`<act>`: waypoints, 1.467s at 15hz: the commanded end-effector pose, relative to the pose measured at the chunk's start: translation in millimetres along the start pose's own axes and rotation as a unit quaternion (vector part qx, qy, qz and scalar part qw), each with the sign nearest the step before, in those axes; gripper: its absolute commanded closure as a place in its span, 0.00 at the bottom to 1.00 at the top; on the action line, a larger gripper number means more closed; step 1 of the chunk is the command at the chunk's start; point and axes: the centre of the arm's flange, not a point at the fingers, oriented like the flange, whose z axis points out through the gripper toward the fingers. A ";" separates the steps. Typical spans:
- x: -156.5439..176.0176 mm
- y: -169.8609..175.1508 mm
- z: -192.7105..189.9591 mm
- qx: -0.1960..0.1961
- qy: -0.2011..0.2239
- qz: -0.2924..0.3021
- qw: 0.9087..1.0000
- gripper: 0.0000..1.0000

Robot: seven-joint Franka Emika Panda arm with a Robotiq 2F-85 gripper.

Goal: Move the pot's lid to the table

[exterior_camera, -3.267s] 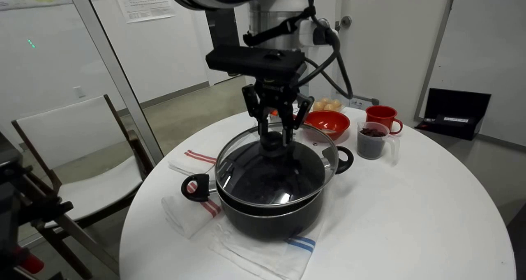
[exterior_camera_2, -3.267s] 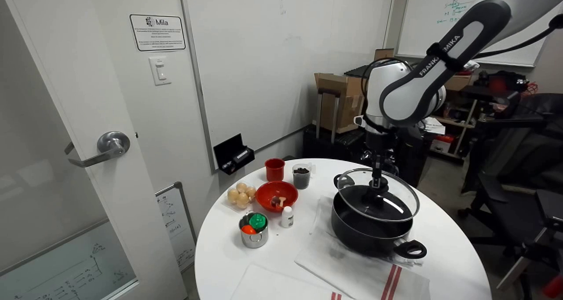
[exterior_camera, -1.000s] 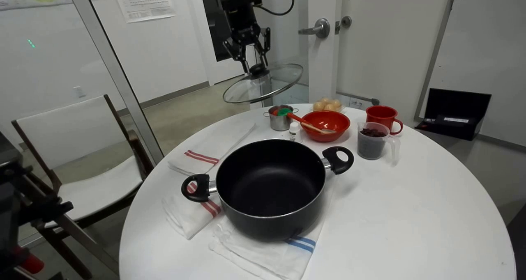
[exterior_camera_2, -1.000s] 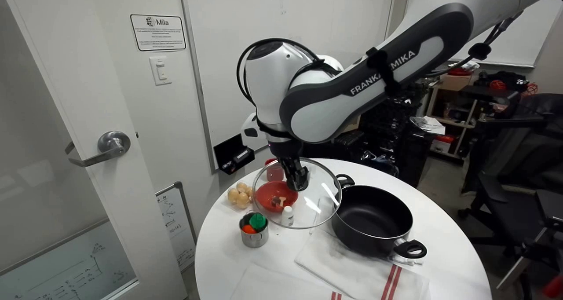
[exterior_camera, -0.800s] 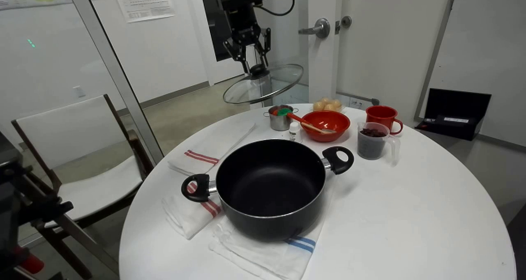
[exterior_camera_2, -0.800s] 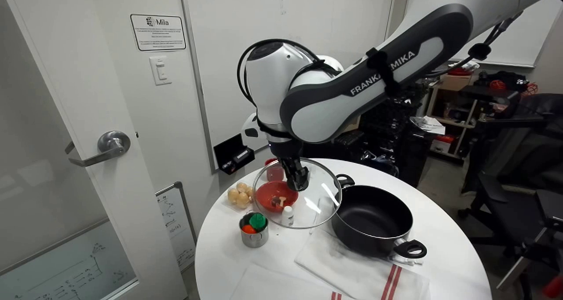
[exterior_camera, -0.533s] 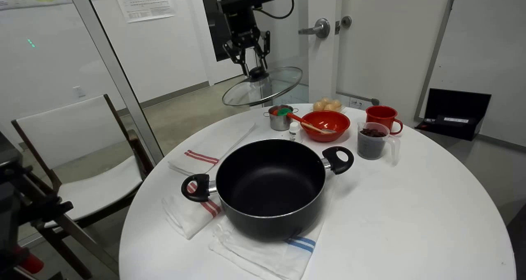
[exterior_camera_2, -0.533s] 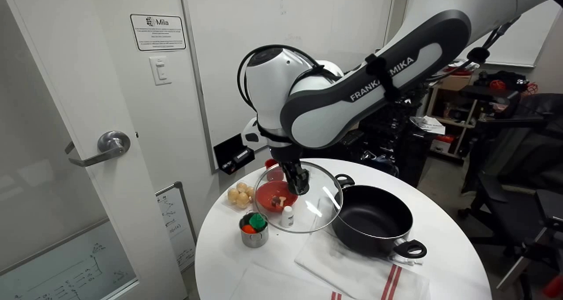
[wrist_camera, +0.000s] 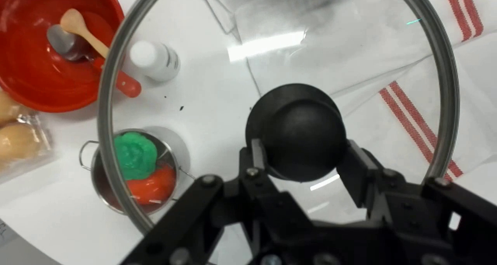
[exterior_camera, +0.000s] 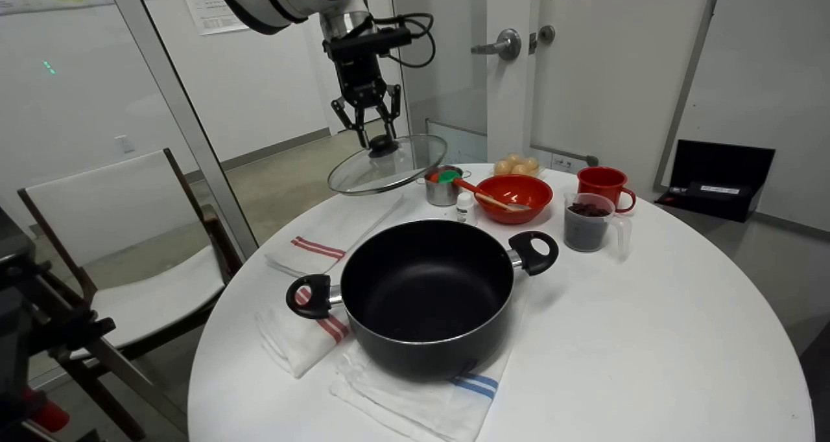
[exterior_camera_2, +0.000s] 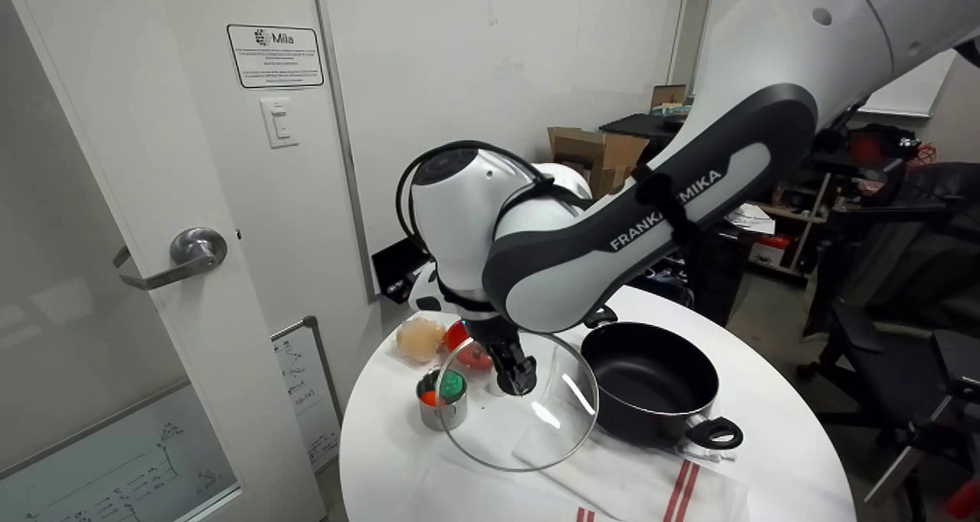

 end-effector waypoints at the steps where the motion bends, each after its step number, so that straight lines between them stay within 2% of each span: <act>1: 22.5 -5.3 18.5 0.007 0.005 -0.025 1.000 0.76; 7: 51.3 -31.0 80.2 0.041 0.011 -0.052 0.998 0.76; 11: 57.0 -38.8 108.2 0.054 0.017 -0.057 0.997 0.76; 18: 49.1 -44.9 136.8 0.068 0.033 -0.043 0.996 0.76; 22: 45.6 -47.8 139.2 0.072 0.044 -0.042 0.996 0.76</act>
